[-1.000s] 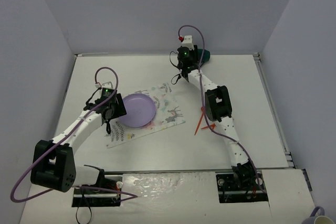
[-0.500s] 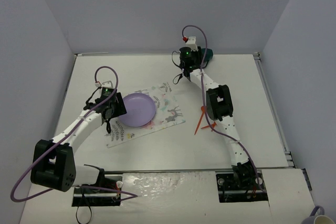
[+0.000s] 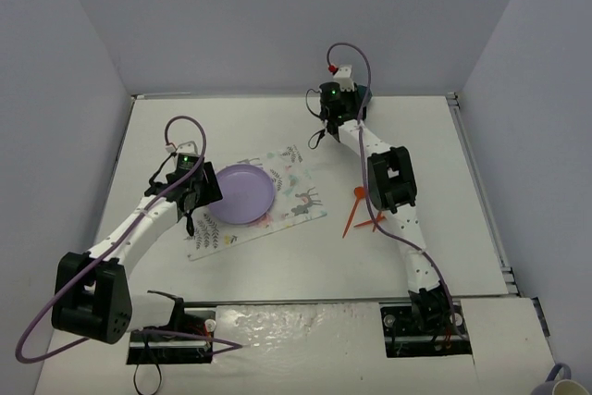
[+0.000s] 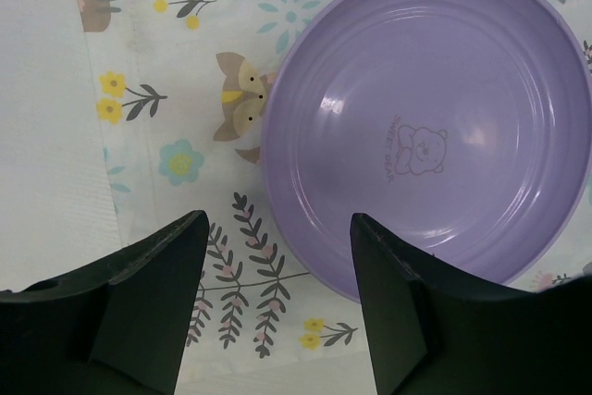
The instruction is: Set the dinner table for one person
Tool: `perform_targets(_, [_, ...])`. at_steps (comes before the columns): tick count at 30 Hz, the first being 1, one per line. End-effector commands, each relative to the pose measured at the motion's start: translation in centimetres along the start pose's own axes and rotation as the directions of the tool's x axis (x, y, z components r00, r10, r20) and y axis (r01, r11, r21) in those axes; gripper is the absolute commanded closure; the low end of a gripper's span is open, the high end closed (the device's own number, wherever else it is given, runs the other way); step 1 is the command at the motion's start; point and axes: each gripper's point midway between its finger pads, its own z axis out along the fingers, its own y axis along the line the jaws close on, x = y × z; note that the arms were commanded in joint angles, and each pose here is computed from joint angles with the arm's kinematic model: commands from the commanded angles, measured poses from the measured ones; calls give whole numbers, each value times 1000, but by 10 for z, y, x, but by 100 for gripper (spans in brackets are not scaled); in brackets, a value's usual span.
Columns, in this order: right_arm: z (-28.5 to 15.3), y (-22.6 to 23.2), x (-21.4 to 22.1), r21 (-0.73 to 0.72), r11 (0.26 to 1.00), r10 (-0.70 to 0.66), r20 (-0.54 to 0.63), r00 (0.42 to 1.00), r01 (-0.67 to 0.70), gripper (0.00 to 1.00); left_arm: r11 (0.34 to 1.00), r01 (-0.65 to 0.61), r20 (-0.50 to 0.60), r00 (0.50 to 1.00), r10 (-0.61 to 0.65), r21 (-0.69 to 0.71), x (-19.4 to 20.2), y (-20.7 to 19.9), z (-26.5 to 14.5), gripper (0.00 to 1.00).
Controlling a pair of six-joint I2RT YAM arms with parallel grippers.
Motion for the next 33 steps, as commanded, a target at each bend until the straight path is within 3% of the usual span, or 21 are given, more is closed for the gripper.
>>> perform_targets(1, [-48, -39, -107, -65, 988, 146, 93, 985, -140, 100, 999, 22, 90, 996, -26, 48, -31, -11, -15, 41])
perform_targets(4, [-70, -48, -128, -106, 981, 173, 103, 979, -162, 100, 998, 25, 99, 995, -31, 64, -33, -13, -18, 41])
perform_targets(8, [-109, -64, -169, -231, 930, 310, 76, 948, -286, 100, 995, 30, 112, 993, -40, 92, -36, -16, -27, 41])
perform_targets(13, [-141, -66, -189, -358, 831, 437, -53, 898, -425, 100, 994, 34, 127, 991, -48, 108, -39, -16, -40, 41])
perform_targets(17, [-159, -40, -175, -458, 744, 447, -199, 872, -486, 100, 991, 42, 135, 989, -59, 129, -41, -18, -48, 41])
perform_targets(20, [-176, -4, -155, -544, 636, 427, -343, 837, -547, 100, 989, 47, 143, 987, -68, 142, -42, -19, -53, 41])
perform_targets(24, [-192, 21, -137, -572, 564, 389, -453, 802, -596, 100, 989, 45, 147, 987, -66, 139, -42, -17, -58, 41])
perform_targets(33, [-228, 39, -115, -586, 527, 312, -540, 782, -615, 100, 989, 43, 157, 985, -66, 145, -44, -18, -58, 41])
